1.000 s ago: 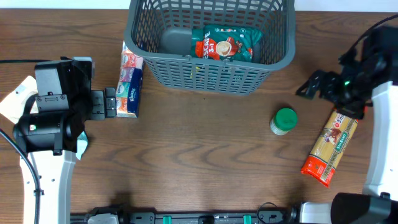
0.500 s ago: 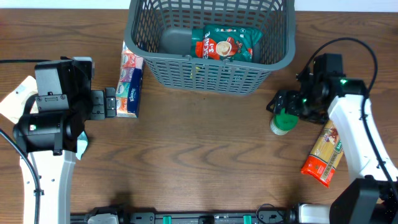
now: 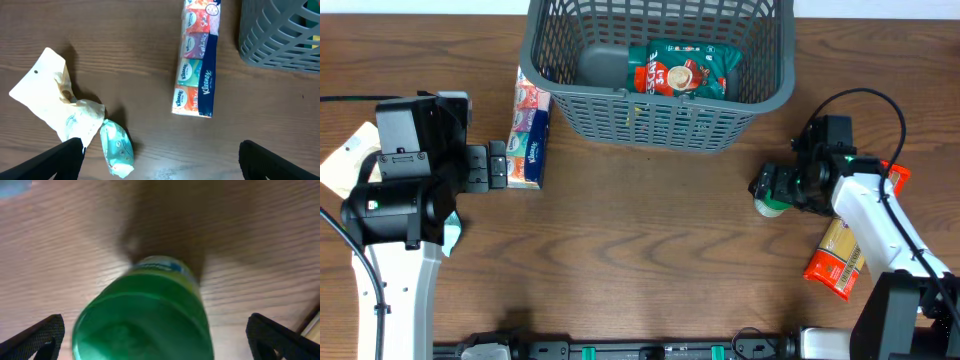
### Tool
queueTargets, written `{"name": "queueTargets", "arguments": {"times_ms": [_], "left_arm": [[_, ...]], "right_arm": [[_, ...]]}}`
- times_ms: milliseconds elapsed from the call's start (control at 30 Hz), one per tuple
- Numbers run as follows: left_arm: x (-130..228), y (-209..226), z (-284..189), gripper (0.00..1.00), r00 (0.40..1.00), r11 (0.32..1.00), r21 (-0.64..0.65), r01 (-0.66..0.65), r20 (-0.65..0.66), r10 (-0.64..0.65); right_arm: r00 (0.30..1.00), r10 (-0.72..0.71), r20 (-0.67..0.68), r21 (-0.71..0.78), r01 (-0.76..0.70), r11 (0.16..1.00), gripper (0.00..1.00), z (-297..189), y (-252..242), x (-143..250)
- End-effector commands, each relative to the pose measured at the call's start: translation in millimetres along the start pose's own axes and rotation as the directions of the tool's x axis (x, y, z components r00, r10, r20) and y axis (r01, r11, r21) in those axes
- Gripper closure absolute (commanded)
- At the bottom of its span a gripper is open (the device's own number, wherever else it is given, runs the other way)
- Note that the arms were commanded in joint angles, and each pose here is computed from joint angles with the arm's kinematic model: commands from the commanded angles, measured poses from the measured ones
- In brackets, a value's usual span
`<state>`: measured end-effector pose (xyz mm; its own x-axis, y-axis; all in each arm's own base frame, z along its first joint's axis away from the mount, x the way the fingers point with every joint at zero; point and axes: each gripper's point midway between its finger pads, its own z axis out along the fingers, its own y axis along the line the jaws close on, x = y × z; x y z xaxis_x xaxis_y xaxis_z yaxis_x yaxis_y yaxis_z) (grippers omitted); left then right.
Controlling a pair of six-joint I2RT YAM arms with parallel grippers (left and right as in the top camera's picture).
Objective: Pack container
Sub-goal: 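Move the right gripper to the green-capped jar and grasp it, then carry the jar with the right gripper and drop it into the basket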
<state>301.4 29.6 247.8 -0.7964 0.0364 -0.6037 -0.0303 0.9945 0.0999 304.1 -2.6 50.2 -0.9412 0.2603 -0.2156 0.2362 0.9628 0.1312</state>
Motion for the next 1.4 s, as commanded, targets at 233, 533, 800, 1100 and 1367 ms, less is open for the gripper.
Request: {"name": "queueTargets", "arguments": {"times_ms": [233,533,800,1100,1367], "left_arm": [[-4,1,-3,0.01,1.000,1.000,-0.001,-0.002,0.009,0.002],[-4,1,-3,0.02,1.000,1.000,-0.001,-0.002,0.009,0.002],[0,1,-3,0.01,1.000,1.000,0.001,-0.003,-0.007,0.003],[0,1,-3,0.01,1.000,1.000,0.001,-0.003,-0.009,0.003],[0,1,-3,0.01,1.000,1.000,0.001,-0.003,-0.009,0.003]], "right_arm": [[0.999,0.016,0.031,0.031,-0.017,0.999,0.01,18,-8,8],[0.998,0.014,0.055,0.025,-0.016,1.000,0.02,26,-9,8],[0.998,0.014,0.056,0.024,-0.015,1.000,0.37,26,-9,8],[0.997,0.047,0.057,0.022,-0.049,0.999,0.69,26,-9,8],[0.994,0.049,0.097,0.007,-0.049,0.999,0.99,16,-5,-4]]}}
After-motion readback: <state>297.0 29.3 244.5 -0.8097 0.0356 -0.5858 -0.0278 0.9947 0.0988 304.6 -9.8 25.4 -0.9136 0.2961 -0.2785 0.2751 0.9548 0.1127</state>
